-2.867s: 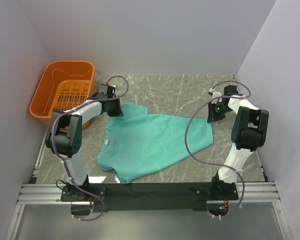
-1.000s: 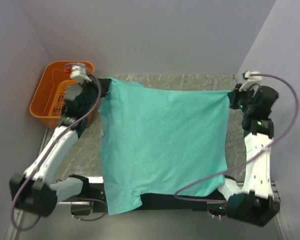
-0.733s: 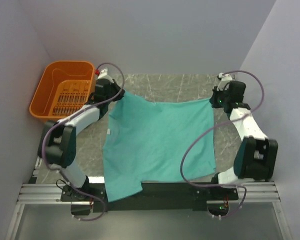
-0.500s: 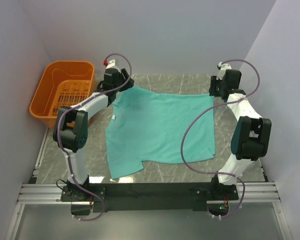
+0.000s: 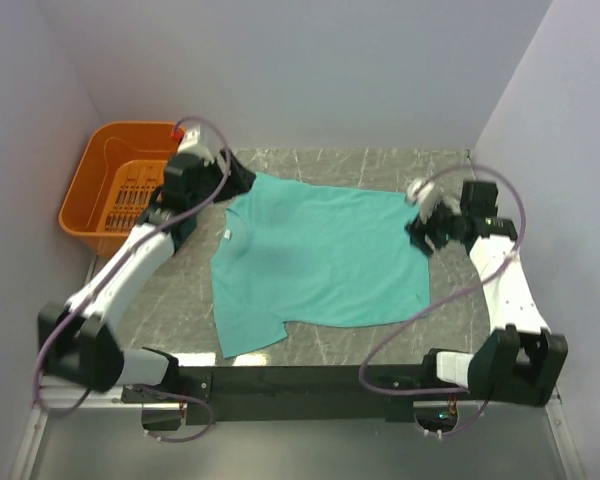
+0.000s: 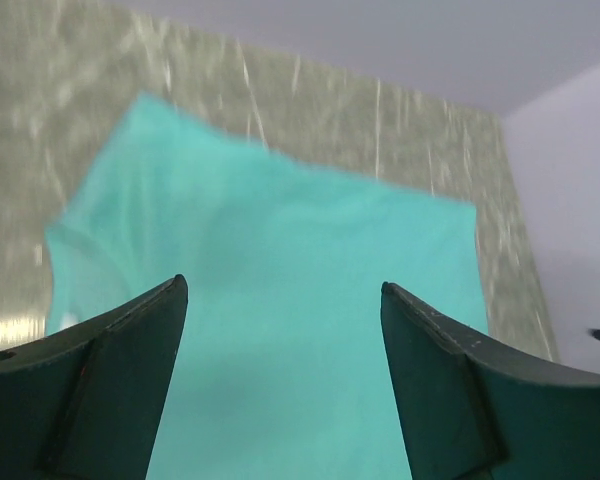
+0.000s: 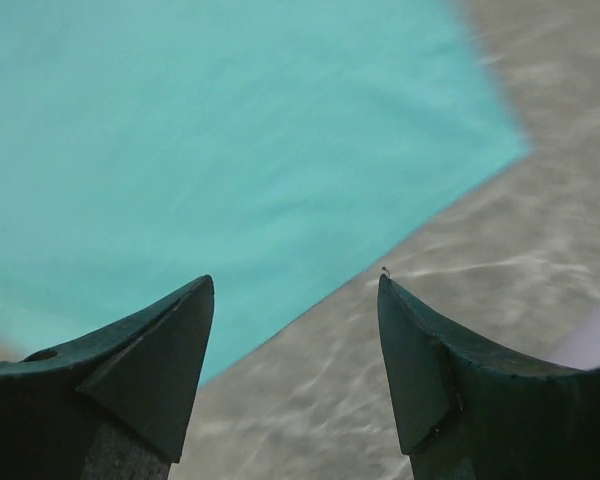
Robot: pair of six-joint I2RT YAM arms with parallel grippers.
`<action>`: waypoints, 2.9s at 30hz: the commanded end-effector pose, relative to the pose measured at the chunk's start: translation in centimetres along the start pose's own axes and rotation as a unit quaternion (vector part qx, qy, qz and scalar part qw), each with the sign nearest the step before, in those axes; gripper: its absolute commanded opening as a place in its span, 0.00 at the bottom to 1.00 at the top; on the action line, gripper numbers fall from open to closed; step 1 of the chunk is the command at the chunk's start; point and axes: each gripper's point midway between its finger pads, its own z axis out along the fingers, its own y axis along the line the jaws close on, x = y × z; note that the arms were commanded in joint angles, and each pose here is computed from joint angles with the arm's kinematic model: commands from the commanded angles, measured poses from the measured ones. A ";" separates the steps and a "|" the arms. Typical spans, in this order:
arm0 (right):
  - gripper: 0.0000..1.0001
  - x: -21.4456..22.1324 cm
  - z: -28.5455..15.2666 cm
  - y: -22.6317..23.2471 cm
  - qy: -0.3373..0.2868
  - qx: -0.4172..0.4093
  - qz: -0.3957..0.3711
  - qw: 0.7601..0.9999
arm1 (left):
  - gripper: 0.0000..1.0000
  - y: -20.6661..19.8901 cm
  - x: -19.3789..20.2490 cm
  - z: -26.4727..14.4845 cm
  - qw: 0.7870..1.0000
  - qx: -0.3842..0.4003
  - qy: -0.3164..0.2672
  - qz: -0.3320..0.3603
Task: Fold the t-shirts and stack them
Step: Flatten the tshirt out
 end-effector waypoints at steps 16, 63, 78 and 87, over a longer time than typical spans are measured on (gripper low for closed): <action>0.72 14.2 -2.1 14.1 0.095 -0.178 -0.172 0.964 | 0.78 10.9 22.1 -16.2 0.926 -0.243 0.181 -0.224; 0.11 12.9 0.4 14.0 0.074 -0.281 -0.185 0.939 | 0.04 13.2 23.2 -14.9 0.916 -0.290 0.169 -0.219; 0.00 -1.6 -5.5 5.2 -0.036 -0.020 -0.086 0.995 | 0.00 3.9 7.6 -10.3 0.971 -0.075 0.041 -0.224; 0.00 -24.7 -19.1 -13.1 -0.258 0.309 0.000 0.915 | 0.00 -13.5 -17.5 -0.6 0.962 0.195 -0.026 -0.187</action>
